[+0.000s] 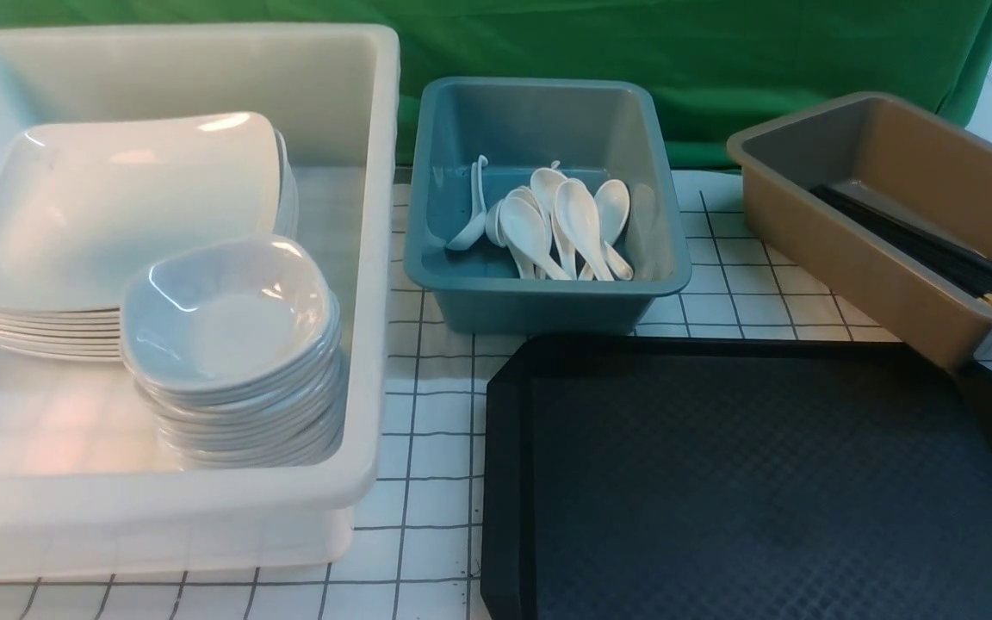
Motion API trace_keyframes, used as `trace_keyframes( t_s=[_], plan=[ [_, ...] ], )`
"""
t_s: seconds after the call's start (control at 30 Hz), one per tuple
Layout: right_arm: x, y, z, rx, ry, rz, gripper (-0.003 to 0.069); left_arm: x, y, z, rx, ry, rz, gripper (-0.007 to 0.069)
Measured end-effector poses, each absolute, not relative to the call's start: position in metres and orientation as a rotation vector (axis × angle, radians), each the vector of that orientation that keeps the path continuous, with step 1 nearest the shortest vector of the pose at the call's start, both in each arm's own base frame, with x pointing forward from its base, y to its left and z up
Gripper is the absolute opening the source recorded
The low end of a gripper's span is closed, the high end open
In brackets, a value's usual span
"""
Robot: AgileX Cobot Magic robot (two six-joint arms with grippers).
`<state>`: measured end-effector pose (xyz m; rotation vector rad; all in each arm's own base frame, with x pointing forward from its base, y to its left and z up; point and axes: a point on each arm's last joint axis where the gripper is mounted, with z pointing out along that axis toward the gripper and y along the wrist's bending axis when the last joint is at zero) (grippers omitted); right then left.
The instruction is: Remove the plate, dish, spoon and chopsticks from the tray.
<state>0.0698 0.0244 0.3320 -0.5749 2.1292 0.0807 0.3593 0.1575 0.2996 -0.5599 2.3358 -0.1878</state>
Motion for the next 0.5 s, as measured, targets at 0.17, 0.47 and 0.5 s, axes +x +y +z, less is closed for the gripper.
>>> trace_keyframes(
  t_s=[0.17, 0.47, 0.5],
  plan=[
    [0.070, 0.024, 0.332, -0.576, 2.129, 0.080, 0.0071, 0.351, 0.149, 0.296, -0.545, 2.455, -0.274, 0.0002],
    [0.066, 0.022, 0.341, -0.574, 2.136, 0.075, 0.0007, 0.345, 0.089, 0.294, -0.334, 2.717, -0.483, -0.0011],
    [0.064, 0.021, 0.345, -0.574, 2.144, 0.070, 0.0007, 0.346, 0.078, 0.294, -0.289, 2.740, -0.502, -0.0011]
  ],
)
